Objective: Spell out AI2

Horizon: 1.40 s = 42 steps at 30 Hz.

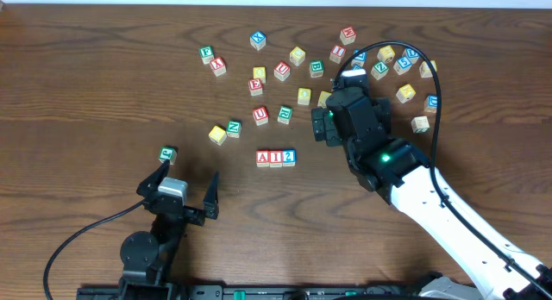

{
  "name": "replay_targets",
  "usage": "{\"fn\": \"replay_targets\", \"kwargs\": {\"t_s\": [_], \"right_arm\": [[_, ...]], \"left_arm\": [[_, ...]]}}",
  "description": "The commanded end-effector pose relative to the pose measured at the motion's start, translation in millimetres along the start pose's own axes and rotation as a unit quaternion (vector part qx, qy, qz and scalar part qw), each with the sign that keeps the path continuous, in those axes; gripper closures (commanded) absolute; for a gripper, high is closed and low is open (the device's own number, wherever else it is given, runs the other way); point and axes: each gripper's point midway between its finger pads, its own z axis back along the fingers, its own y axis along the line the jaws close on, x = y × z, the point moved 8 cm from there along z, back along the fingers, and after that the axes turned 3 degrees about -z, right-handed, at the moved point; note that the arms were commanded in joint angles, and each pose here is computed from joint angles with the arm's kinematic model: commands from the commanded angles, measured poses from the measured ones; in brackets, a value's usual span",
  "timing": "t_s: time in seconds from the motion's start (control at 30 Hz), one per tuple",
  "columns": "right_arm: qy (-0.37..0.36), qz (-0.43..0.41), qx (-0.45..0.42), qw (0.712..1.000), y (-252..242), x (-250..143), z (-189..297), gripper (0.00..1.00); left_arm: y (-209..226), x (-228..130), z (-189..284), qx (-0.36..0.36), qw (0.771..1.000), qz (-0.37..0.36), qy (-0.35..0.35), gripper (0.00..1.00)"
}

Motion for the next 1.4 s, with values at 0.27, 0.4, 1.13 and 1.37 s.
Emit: {"fn": "replay_targets", "kwargs": {"t_s": [0.27, 0.4, 1.13, 1.37], "right_arm": [[-0.015, -0.002, -0.006, 1.000, -3.8, 8.9, 5.6, 0.01], [-0.015, -0.002, -0.006, 1.000, -3.8, 8.9, 5.6, 0.01], [0.009, 0.010, -0.017, 1.000, -9.1, 0.7, 9.8, 0.01], [-0.062, 0.037, -0.020, 0.997, -33.6, 22.6, 58.1, 0.01]], "left_arm": [[0.1, -10.4, 0.0, -0.001, 1.000, 0.009, 0.025, 0.01], [0.1, -10.4, 0.0, -0.001, 1.000, 0.009, 0.025, 0.01], [0.1, -10.4, 0.0, -0.001, 1.000, 0.009, 0.025, 0.01], [0.1, -10.4, 0.0, -0.001, 1.000, 0.009, 0.025, 0.01]]}}
